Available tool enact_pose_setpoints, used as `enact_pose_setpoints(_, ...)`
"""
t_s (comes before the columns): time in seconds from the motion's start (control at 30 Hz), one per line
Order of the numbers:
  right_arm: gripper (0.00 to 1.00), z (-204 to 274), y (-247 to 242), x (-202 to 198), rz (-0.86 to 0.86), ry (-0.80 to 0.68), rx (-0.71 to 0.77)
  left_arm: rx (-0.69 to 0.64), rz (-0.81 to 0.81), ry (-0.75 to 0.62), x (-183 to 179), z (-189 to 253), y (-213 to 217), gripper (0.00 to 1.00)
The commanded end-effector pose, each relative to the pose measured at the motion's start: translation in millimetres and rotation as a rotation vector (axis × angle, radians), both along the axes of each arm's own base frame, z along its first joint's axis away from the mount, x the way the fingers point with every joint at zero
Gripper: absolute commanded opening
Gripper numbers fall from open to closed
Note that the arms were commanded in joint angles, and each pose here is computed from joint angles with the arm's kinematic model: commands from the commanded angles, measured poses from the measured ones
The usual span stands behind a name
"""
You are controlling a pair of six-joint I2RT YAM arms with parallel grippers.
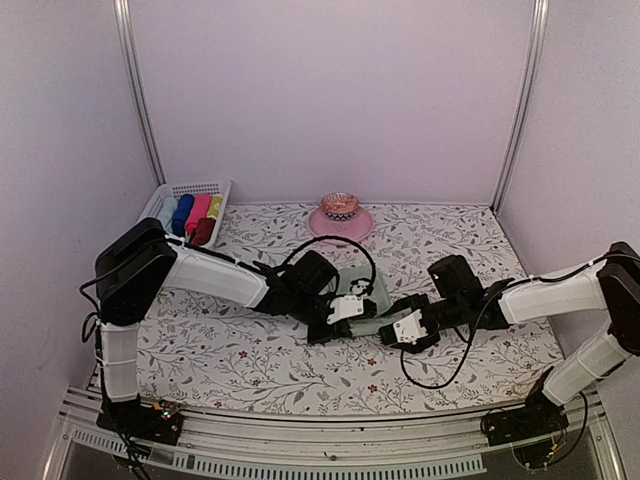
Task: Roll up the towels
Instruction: Roll the towel at the center of the board.
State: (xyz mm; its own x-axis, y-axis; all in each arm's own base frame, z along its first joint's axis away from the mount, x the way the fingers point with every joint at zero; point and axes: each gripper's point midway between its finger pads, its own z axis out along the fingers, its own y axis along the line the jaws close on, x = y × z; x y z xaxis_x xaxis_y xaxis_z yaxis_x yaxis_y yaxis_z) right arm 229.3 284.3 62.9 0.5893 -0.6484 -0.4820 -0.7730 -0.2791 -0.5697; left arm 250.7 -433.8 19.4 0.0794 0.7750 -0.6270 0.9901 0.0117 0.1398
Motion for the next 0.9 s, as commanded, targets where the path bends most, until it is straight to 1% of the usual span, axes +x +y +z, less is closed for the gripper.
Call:
enact_pose_setpoints(0.0, 0.66, -7.9, 4.1, 28.8, -0.118, -0.073, -0.039, 0.062, -0.008, 0.141, -17.9, -14.1, 17.9, 0.0)
enact_pose_setpoints(0.2, 0.59, -17.9, 2.6, 46.0, -0.197, -0.109, -0.076, 0.058, -0.023, 0.171, -20.7, -15.3, 17.2, 0.0)
enact_pose_setpoints(0.37, 0.54, -24.9, 2.3, 38.7, -0.175, -0.105, -0.097, 0.053, -0.02, 0.184, -19.9, -14.3, 17.3, 0.0)
enact_pose_setpoints(0.53, 0.53, -22.3, 5.4, 32.0, -0.145, -0.108, -0.091, 0.05, -0.009, 0.195, -17.5, -14.2, 18.0, 0.0)
enact_pose_setpoints(0.73, 0.54, -18.4, 6.2, 20.7, -0.103, -0.096, -0.076, 0.044, -0.002, 0.203, -16.0, -13.2, 17.6, 0.0)
enact_pose_setpoints(0.87, 0.53, -20.1, 7.9, 19.9, -0.101, -0.094, -0.085, 0.043, 0.002, 0.205, -15.1, -13.4, 17.3, 0.0)
